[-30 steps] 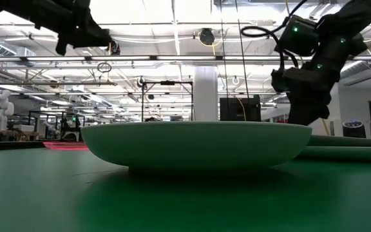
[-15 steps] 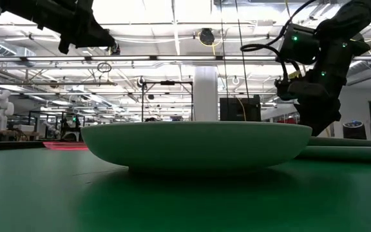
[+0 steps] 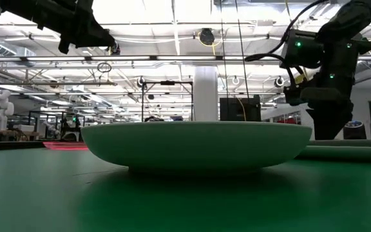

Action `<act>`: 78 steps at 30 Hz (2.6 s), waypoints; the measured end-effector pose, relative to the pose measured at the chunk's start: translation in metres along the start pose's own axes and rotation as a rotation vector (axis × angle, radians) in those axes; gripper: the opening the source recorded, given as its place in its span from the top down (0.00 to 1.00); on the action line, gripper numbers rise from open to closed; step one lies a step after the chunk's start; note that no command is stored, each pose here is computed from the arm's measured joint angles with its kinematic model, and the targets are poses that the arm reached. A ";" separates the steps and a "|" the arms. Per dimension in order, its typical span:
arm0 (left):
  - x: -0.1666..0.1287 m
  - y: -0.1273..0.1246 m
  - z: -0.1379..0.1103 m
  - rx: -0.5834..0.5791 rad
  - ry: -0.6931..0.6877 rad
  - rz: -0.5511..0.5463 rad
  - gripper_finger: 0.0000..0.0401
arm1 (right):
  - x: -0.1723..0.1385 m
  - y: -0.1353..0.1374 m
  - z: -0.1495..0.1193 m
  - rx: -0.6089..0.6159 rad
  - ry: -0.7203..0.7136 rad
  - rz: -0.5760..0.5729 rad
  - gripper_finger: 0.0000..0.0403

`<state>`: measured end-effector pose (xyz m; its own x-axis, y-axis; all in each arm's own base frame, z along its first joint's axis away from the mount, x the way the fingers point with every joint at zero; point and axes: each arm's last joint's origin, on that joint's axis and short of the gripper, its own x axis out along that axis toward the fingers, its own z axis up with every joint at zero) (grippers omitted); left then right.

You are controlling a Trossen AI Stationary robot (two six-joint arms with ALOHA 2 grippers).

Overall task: Stack plastic plates
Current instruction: Stack the gray plate on top of the blue plate, then stack the white plate on top of the gray plate

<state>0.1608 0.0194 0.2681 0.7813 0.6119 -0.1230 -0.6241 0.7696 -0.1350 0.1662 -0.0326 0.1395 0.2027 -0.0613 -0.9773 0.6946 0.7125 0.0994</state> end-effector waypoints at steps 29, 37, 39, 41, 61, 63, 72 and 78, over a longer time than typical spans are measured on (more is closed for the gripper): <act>0.022 0.000 -0.015 -0.055 0.091 0.042 0.78 | -0.076 0.020 0.075 -0.394 -0.820 0.230 0.88; 0.023 0.007 -0.023 0.031 0.177 0.076 0.78 | -0.086 0.013 0.096 -0.396 -1.068 0.004 0.88; 0.023 0.009 -0.026 0.040 0.212 0.093 0.78 | -0.082 0.013 0.099 -0.412 -1.063 -0.008 0.88; 0.023 0.012 -0.029 0.043 0.236 0.110 0.78 | -0.076 0.013 0.101 -0.413 -1.040 -0.016 0.88; 0.030 0.034 -0.036 0.022 0.318 0.262 0.78 | -0.023 -0.001 0.123 -0.367 -0.870 -0.092 0.88; 0.034 0.036 -0.038 0.024 0.331 0.283 0.78 | -0.023 -0.004 0.124 -0.383 -0.870 -0.110 0.88; 0.054 0.032 -0.041 -0.032 0.304 0.232 0.78 | -0.068 -0.005 0.115 -0.396 -1.038 -0.068 0.88; 0.061 0.017 -0.044 -0.068 0.290 0.109 0.78 | -0.081 0.004 0.106 -0.347 -1.050 0.183 0.88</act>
<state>0.1975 0.0619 0.2153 0.6795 0.6053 -0.4145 -0.7112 0.6822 -0.1697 0.2251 -0.0989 0.2393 0.8777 -0.3778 -0.2949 0.3977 0.9175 0.0082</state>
